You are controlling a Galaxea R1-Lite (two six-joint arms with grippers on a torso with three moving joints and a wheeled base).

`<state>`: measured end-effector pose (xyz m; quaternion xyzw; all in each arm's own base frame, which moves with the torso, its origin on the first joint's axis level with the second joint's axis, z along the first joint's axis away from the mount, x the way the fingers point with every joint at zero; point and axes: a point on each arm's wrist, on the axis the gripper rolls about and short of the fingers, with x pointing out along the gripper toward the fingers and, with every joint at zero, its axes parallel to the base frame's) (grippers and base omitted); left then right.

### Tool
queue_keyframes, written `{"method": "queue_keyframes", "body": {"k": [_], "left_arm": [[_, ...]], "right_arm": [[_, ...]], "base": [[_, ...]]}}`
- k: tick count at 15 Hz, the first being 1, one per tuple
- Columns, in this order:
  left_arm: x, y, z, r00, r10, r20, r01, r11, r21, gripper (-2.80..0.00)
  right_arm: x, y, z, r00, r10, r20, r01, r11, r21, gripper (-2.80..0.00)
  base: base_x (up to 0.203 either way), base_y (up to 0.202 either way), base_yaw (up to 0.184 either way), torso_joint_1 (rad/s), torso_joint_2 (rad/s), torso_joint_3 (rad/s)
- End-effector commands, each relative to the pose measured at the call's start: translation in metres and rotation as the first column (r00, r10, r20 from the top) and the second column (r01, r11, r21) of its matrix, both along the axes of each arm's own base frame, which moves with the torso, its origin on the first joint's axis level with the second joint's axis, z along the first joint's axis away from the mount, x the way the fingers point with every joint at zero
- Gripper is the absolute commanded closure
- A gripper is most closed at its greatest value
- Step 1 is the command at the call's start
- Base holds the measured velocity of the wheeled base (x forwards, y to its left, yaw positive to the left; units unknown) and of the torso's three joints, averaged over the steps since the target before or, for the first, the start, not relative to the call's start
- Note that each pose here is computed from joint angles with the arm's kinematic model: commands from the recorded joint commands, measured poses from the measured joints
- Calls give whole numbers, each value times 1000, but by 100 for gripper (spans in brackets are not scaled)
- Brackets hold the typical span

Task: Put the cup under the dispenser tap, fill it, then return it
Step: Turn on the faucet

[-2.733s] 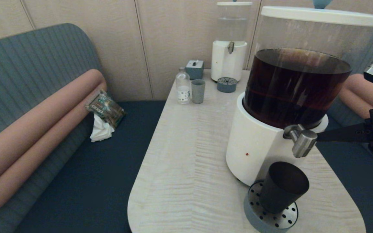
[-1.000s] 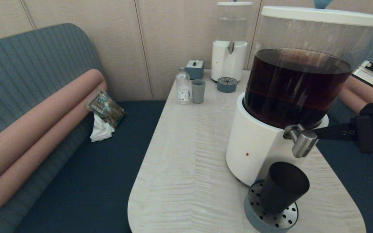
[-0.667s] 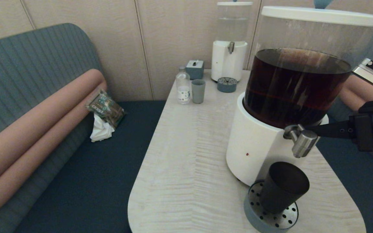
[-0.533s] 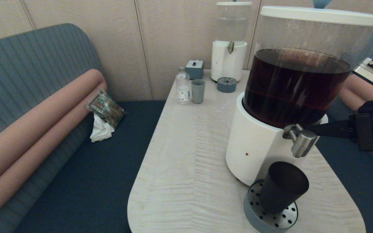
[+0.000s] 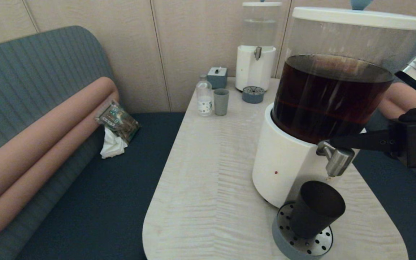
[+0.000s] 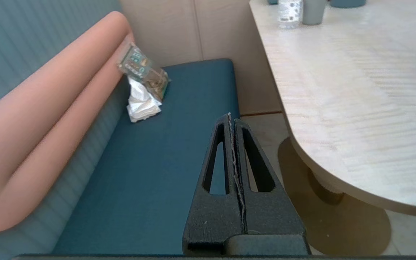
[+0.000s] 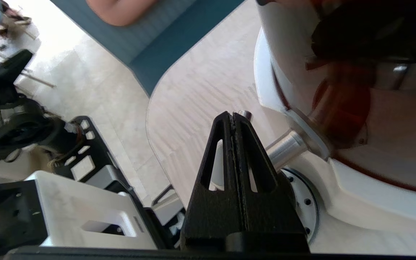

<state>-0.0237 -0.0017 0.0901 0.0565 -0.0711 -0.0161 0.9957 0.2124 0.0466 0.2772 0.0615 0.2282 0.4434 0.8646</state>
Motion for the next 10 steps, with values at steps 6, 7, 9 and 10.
{"method": "queue_keyframes", "body": {"k": [6, 7, 9, 10], "left_arm": [[3, 0, -11, 999, 0, -41, 0, 1000, 0, 0], [3, 0, -11, 999, 0, -40, 0, 1000, 0, 0], [3, 0, -11, 999, 0, -41, 0, 1000, 0, 0], [3, 0, -11, 999, 0, -41, 0, 1000, 0, 0]], "right_arm": [[-1, 0, 0, 1000, 11, -4, -11, 1000, 4, 0], [-2, -2, 1, 1000, 2, 2, -2, 1000, 5, 0], [-6, -3, 5, 1000, -2, 22, 2, 1000, 6, 0], [-8, -4, 6, 1000, -6, 26, 6, 1000, 6, 0]], "base": [[0, 0, 0, 0, 0, 0], [0, 0, 0, 0, 0, 0], [0, 0, 0, 0, 0, 0], [0, 0, 0, 0, 0, 0]]}}
